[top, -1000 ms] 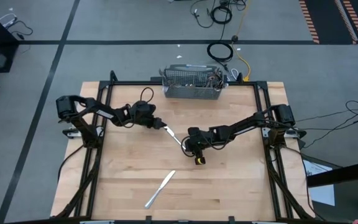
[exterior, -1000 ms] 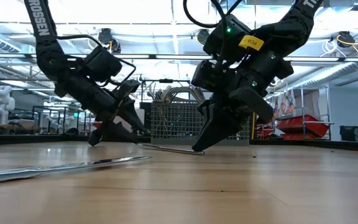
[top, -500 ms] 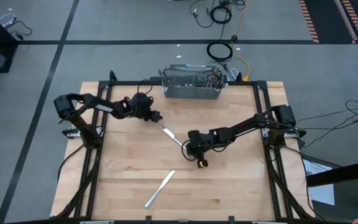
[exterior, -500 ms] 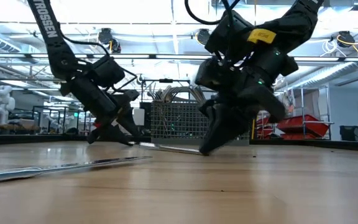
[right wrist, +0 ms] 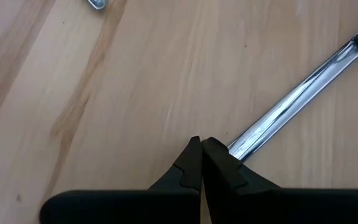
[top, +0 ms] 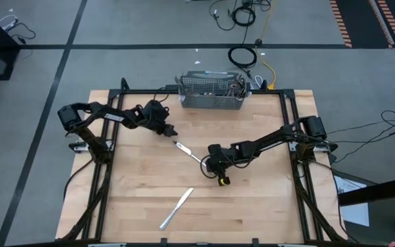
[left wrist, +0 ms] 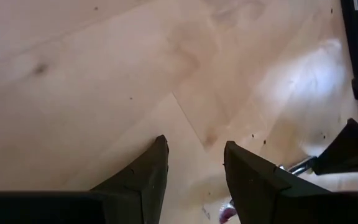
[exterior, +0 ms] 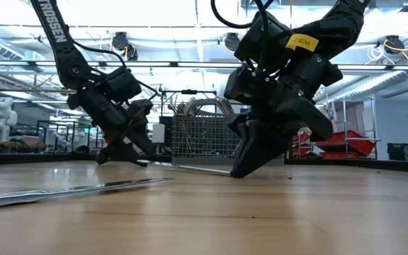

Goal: Sort silverware
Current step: Put the silver table knife into the silverware organizer

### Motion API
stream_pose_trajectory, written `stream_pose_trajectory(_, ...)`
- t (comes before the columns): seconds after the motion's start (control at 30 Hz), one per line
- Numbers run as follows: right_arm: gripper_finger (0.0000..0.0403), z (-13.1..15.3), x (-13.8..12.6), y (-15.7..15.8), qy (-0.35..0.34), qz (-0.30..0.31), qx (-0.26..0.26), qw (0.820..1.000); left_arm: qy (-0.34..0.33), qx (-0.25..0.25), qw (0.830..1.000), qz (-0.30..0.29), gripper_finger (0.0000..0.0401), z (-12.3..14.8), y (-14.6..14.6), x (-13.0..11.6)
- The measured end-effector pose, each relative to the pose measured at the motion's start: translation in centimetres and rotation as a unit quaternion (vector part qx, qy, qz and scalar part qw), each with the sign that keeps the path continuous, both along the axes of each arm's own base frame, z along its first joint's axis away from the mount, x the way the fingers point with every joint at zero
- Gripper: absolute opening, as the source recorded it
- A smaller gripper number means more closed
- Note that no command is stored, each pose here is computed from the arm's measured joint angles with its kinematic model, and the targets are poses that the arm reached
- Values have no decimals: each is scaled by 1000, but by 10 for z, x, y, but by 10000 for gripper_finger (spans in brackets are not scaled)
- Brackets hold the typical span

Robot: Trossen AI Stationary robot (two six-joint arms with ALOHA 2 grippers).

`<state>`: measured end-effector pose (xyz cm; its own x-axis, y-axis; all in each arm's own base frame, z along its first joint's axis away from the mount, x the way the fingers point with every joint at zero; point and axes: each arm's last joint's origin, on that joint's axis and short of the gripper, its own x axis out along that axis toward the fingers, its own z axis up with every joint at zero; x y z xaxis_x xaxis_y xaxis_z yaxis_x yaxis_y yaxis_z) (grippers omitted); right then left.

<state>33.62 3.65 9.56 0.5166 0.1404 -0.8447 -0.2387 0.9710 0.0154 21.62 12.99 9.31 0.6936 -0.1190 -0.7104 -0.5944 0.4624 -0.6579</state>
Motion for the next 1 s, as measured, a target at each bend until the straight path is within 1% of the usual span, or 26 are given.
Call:
stream_pose_trajectory(0.13,0,0,0,0,-1,0,0,1000,-5,-8,1000,-15,164,0,-1,0)
stream_pose_trajectory(0.27,0,0,0,0,-4,2,-1,1000,-6,-35,999,-41,164,-1,-8,0)
stream_pose_trajectory(0.6,0,0,1,0,-7,5,-4,1000,-4,-37,997,-62,164,-2,-19,5)
stream_pose_trajectory(0.77,0,0,1,0,-8,9,-7,1000,-11,-48,997,-68,164,-1,-23,8)
stream_pose_trajectory(1.0,0,0,1,0,-10,12,-9,1000,-16,-33,997,-72,162,-1,-29,13)
